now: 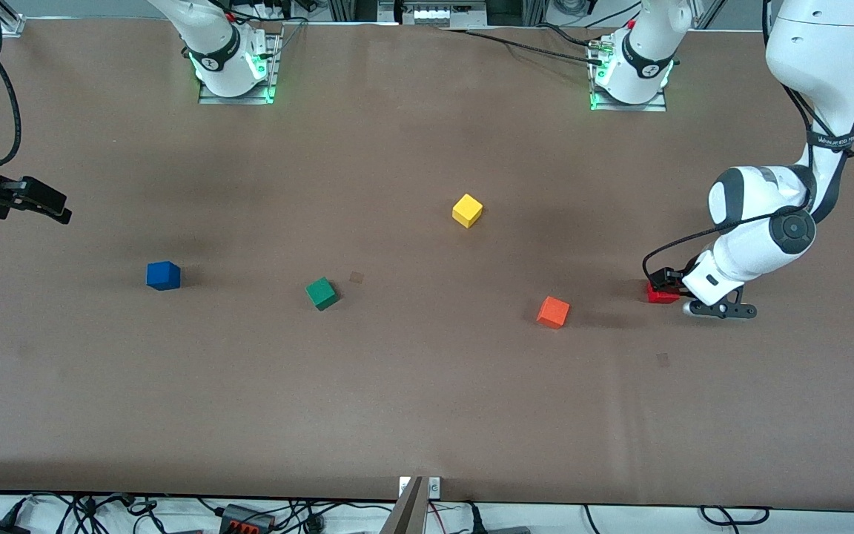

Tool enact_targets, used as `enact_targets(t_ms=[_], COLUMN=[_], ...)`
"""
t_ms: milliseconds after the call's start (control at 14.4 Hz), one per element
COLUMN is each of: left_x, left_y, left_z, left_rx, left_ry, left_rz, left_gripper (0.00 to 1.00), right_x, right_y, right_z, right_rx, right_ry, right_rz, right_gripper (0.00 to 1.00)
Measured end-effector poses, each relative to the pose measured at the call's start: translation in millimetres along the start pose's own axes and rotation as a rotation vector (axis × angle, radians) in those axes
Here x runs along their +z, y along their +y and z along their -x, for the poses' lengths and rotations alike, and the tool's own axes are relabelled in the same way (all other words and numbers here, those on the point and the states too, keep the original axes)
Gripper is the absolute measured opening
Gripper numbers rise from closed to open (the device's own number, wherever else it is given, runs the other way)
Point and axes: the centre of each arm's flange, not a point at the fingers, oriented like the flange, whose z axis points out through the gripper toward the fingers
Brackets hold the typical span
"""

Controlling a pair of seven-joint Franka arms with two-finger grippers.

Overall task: Pass red block to right arm, stack on blue
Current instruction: 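Close the left gripper on the red cube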

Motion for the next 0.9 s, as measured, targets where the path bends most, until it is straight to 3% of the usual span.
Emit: enact_targets(t_ms=[487, 557, 835, 904], left_x=[22.6, 23.7, 25.0, 24.9], left_y=[0.4, 0.4, 0.4, 0.8], left_z=[3.3, 3.3, 3.2, 3.0], left_rx=[0.001, 0.001, 0.001, 0.002], left_ry=[-0.022, -0.021, -0.022, -0.022], left_rz=[0.005, 0.005, 0.006, 0.006], left_gripper=[0.98, 0.94, 0.55, 0.56], right_x=[0.3, 0.5, -0.1, -2.7], right_y=[-0.2, -0.2, -0.6, -0.5], right_z=[0.4, 0.5, 0.0, -0.8], right_rx=[0.0, 0.0, -0.001, -0.001], right_ry=[0.001, 0.001, 0.005, 0.014], right_rz=[0.0, 0.0, 0.0, 0.0], right_gripper=[1.0, 1.0, 1.0, 1.0])
